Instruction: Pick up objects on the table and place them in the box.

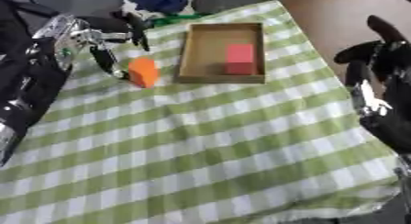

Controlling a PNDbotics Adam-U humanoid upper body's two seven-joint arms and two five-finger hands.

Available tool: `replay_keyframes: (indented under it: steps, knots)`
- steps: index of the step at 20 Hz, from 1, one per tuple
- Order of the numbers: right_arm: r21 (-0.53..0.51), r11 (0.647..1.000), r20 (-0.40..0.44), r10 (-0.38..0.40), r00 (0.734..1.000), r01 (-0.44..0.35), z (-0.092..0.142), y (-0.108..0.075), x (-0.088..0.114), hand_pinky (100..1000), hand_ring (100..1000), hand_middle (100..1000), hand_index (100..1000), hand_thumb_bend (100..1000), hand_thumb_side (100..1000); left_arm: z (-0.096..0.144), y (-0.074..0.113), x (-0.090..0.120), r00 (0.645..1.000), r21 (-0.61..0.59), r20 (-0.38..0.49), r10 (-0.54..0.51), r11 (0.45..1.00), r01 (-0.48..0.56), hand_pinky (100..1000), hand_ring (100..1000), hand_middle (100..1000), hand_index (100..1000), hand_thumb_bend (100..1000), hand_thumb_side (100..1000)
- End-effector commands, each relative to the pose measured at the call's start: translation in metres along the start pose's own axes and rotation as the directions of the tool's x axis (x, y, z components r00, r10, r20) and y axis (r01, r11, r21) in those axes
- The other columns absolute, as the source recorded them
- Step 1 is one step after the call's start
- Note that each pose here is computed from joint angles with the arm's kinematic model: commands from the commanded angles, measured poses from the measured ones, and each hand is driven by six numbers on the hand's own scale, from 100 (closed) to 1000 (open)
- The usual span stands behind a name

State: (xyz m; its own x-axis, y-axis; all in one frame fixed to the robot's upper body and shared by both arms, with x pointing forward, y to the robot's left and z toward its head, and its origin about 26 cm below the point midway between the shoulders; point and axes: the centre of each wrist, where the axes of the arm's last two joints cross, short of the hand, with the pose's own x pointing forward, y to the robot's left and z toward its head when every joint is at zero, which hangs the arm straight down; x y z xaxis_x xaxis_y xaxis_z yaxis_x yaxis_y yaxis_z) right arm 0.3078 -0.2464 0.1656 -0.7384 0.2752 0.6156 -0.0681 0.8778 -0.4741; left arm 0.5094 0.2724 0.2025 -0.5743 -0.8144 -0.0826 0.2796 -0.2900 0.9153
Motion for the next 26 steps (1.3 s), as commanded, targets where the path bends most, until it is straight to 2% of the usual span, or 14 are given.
replay_keyframes:
  steps: [1,3,7,8,10,12,16,19,23,26]
  knots:
    - [0.000,1.000,0.017,0.016,1.000,-0.016,-0.004,-0.003,0.003,876,704,633,1000,100,594,0.004,0.006,-0.003,0.993,-0.108,0.097,-0.061,0.992,0.071,835,811,813,839,494,100]
    - [-0.001,1.000,0.018,0.016,1.000,-0.016,-0.004,-0.003,0.003,876,704,633,1000,100,594,0.001,0.001,-0.002,0.994,-0.119,0.103,-0.047,0.991,0.059,828,801,793,827,473,100]
    - [-0.001,1.000,0.019,0.016,1.000,-0.016,-0.004,-0.003,0.003,876,704,633,1000,100,594,0.000,0.000,-0.002,0.995,-0.093,0.098,-0.033,0.995,0.042,773,703,669,741,355,100]
    - [-0.001,1.000,0.018,0.016,1.000,-0.016,-0.004,-0.003,0.003,876,704,633,1000,100,594,0.001,0.004,-0.002,0.995,-0.063,0.093,-0.035,0.997,0.041,757,659,607,699,282,100]
    - [-0.001,1.000,0.018,0.015,1.000,-0.015,-0.004,-0.003,0.003,876,704,633,1000,100,594,0.004,0.014,0.000,0.995,0.001,0.085,-0.044,0.999,0.044,743,623,563,662,218,100]
    - [0.002,1.000,0.017,0.014,1.000,-0.014,-0.004,-0.003,0.003,876,704,633,1000,100,594,0.007,0.028,0.003,0.995,0.072,0.078,-0.062,0.996,0.056,740,612,545,645,191,100]
    - [0.009,1.000,0.021,0.009,1.000,-0.009,-0.004,-0.002,0.003,876,704,633,1000,100,592,0.008,0.054,0.016,0.994,0.194,0.068,-0.087,0.978,0.072,743,614,545,644,194,100]
    - [0.023,1.000,0.031,-0.001,1.000,0.000,-0.006,0.000,0.005,876,704,633,1000,100,592,-0.003,0.066,0.034,0.992,0.248,0.075,-0.098,0.966,0.077,742,619,550,650,200,100]
    - [0.046,0.999,0.048,-0.016,0.999,0.014,-0.010,0.004,0.007,876,704,633,1000,100,593,-0.020,0.072,0.059,0.990,0.284,0.082,-0.111,0.955,0.084,741,628,561,661,209,100]
    - [0.055,0.998,0.056,-0.024,0.998,0.020,-0.012,0.005,0.008,877,704,632,1000,100,594,-0.032,0.067,0.073,0.991,0.294,0.081,-0.107,0.953,0.079,746,650,592,690,234,100]
